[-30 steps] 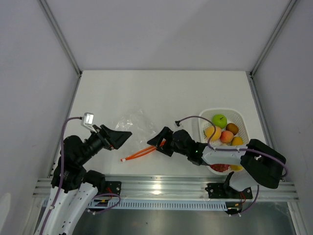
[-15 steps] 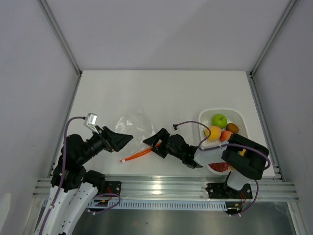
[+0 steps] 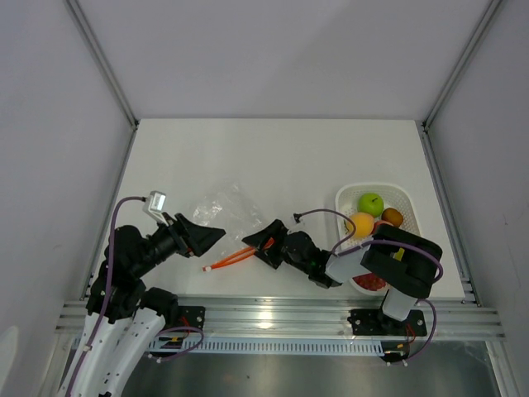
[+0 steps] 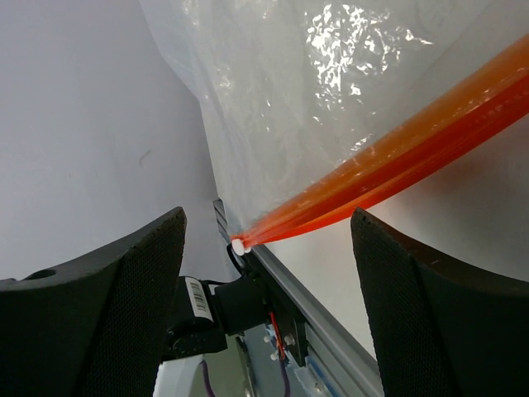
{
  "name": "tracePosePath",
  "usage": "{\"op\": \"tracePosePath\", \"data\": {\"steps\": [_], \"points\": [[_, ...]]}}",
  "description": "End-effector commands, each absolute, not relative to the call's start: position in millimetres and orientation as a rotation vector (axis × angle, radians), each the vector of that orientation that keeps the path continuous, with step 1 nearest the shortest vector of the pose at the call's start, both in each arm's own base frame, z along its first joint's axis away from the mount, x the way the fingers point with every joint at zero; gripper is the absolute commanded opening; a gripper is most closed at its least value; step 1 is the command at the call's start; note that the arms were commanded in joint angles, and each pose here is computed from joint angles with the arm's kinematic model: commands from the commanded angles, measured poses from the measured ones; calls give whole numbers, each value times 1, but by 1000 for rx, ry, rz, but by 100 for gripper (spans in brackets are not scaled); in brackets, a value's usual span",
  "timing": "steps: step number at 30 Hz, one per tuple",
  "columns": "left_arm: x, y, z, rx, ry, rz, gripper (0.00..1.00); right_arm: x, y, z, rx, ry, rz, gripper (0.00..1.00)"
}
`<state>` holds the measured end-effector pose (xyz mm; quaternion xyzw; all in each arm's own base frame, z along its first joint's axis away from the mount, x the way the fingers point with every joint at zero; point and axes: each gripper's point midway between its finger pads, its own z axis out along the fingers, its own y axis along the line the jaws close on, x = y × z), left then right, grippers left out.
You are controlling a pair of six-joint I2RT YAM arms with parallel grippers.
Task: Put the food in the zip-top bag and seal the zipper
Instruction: Pick up the zipper food storage bag at the center of the board.
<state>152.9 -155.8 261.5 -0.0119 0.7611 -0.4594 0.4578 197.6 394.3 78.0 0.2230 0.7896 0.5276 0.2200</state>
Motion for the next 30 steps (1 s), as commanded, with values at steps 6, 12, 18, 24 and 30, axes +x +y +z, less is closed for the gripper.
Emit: {"op": "tracePosePath", "data": {"steps": [6,12,18,24,30], "points": [[151,-158,265,13,1865,-1140,84,205,389,92,572,2106,1409,82],[149,-155,259,25,1895,-1108,83,221,395,92,567,2081,1410,79],[149,-147,259,22,1904,-1035,83,234,397,94,562,2007,1449,73],[149,-144,252,23,1931,-1006,82,245,401,90,568,1936,1521,65],[150,-143,246,26,1952,-986,81,254,406,91,544,1865,1606,43]]}}
